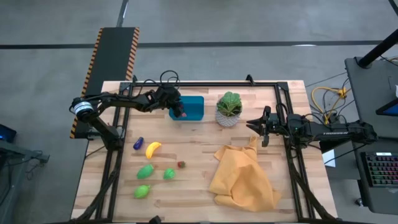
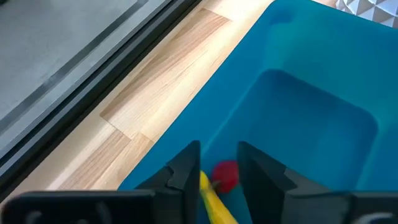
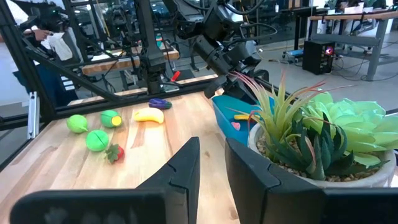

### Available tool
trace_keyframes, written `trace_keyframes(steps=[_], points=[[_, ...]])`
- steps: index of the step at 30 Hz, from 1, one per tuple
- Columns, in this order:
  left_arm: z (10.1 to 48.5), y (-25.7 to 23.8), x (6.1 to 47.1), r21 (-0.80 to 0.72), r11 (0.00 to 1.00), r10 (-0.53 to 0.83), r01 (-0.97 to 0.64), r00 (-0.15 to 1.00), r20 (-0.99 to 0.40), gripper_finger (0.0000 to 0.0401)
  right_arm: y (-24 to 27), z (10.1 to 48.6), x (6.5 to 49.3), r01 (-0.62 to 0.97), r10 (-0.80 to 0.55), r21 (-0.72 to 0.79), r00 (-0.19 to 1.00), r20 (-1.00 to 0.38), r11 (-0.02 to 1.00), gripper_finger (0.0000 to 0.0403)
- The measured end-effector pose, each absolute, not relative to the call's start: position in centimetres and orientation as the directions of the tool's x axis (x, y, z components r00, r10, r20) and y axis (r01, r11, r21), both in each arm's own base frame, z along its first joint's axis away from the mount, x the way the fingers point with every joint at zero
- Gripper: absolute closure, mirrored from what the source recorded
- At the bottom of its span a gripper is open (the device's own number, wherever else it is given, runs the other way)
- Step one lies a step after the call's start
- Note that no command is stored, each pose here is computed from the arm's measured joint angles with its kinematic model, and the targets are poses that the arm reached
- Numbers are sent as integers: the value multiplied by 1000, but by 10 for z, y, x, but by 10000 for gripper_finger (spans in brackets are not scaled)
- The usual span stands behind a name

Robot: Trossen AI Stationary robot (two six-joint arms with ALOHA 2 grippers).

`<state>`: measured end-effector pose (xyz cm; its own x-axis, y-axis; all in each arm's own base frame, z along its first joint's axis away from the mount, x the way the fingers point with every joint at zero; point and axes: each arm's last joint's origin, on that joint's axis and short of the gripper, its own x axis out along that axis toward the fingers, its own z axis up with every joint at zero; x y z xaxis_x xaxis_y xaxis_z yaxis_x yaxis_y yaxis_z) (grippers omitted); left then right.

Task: Pick and placing Produce into tupperware
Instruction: Put the red strawberry into the blue bin

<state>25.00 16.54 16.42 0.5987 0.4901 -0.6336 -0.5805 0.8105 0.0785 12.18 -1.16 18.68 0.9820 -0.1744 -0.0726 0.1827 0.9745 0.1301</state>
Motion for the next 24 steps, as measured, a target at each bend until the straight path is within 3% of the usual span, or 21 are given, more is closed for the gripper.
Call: trace_keyframes(steps=[6,13,24], points=[[164,165,250,77,811,489,-579,600,-633,255,-12,187,122,183,-174,130,982,-73,975,335],[180,155,252,26,861,422,-507,687,-591,248,-12,187,122,183,-175,130,982,-74,974,335],[256,92,242,-74,995,35,-61,949,-312,248,-12,186,122,183,-174,129,982,-78,975,335]])
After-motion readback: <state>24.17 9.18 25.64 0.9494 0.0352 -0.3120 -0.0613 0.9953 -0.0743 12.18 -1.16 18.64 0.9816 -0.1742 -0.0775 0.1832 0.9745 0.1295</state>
